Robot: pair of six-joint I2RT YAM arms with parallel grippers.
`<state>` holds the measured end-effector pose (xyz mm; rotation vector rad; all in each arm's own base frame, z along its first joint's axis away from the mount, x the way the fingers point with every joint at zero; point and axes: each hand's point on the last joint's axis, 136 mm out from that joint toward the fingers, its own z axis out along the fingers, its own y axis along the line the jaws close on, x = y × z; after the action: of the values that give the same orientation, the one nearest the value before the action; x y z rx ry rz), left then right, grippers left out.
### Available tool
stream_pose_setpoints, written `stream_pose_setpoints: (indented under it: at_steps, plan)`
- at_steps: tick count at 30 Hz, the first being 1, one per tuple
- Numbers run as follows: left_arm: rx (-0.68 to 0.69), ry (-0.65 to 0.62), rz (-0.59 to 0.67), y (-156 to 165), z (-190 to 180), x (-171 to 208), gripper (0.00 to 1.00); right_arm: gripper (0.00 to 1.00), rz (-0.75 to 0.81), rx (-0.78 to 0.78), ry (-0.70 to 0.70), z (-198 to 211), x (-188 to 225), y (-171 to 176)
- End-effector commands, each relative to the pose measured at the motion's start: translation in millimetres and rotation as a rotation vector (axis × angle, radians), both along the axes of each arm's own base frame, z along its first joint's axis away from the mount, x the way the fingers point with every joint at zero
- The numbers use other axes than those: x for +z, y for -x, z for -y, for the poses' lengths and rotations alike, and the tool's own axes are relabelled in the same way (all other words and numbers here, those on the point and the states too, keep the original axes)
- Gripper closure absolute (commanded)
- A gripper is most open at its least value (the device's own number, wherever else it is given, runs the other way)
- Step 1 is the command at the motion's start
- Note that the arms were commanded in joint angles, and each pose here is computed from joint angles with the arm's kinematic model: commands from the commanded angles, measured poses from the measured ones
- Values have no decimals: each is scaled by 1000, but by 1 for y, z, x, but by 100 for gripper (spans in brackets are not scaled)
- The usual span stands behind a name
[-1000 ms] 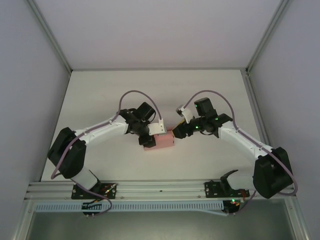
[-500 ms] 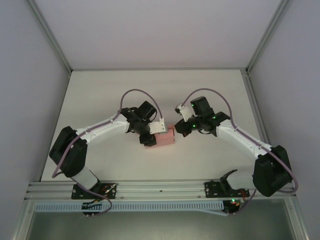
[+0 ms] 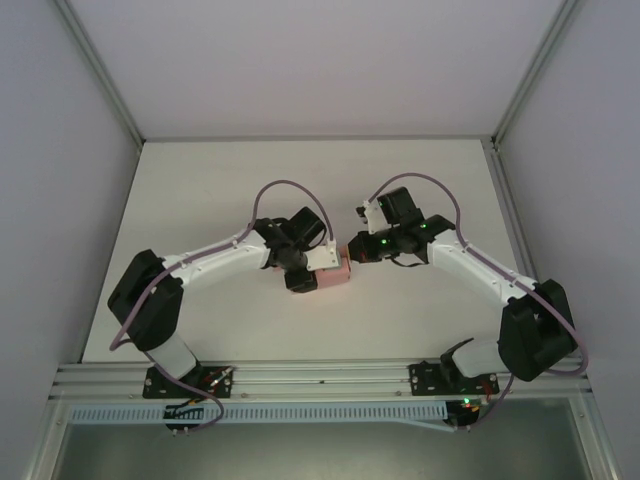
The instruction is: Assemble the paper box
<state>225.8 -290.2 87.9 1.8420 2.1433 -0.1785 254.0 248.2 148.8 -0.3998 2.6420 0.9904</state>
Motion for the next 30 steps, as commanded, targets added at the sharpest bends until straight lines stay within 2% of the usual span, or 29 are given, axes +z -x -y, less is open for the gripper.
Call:
stream_pose_setpoints:
  at_steps: [1,8,15,19,21,24,28,30]
  plan:
    - [11,-16,17,-8,5,-6,52,100,-108,8,-133,-16,20,14]
    - [-9,-17,4,-6,6,-10,53,100,-294,-30,-195,-24,18,14]
    - [-24,-16,-10,-4,7,-13,53,100,-320,-81,-226,-19,23,-2]
    - [-25,-10,-12,-5,9,-14,54,100,-259,-69,-200,-12,22,-5]
    - [-16,5,-15,-8,8,-12,55,100,-234,-85,-179,-8,8,-1]
    - [-3,39,-31,-13,9,-9,58,100,-102,-49,-172,-8,-6,5]
    - [1,62,-46,-16,13,-6,61,98,66,-85,-164,-5,-15,3]
    - [0,66,-48,-17,14,-5,61,97,88,-152,-179,0,-20,0]
